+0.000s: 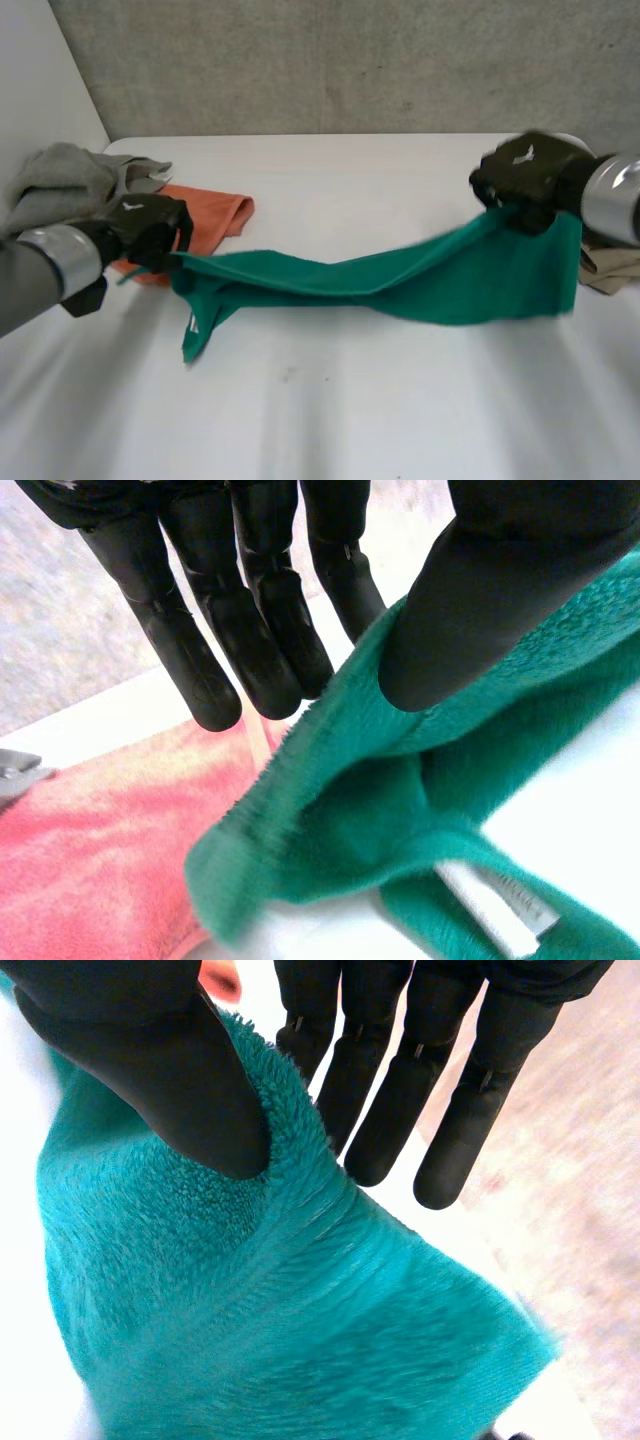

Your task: Fold the laundry.

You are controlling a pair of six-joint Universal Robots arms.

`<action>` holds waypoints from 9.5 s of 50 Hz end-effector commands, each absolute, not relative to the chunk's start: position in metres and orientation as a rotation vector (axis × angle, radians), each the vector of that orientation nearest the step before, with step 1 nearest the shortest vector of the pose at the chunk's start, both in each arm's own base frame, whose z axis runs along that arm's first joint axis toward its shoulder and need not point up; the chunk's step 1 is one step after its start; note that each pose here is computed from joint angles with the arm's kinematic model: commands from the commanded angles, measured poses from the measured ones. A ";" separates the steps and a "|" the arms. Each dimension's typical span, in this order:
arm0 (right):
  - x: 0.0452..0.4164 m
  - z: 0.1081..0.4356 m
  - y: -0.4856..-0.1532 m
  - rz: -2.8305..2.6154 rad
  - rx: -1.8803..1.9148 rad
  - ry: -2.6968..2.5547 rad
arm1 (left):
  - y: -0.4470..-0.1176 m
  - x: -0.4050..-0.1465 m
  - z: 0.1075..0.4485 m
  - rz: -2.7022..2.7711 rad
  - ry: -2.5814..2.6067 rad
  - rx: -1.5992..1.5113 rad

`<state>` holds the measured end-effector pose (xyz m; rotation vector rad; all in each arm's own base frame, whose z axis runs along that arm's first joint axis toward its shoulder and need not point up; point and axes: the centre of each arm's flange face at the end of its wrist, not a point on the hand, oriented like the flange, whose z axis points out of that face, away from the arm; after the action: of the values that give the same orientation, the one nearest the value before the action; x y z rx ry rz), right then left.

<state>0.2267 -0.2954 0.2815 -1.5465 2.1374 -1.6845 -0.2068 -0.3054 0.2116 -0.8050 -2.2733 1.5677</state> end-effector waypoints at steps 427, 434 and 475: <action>0.301 0.170 -0.262 -1.166 -0.746 2.333 | -0.197 -0.337 0.175 1.630 -2.234 -0.974; 0.304 0.147 -0.265 -1.118 -0.815 2.371 | -0.201 -0.331 0.142 1.463 -2.396 -0.973; 0.322 0.121 -0.127 -1.802 -1.569 1.850 | -0.170 -0.317 0.308 1.330 -1.482 -1.060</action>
<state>0.3151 -0.1176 0.1426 -1.6010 1.8282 -1.7439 -0.3090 -0.1913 0.3099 -0.9860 -1.5807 1.4924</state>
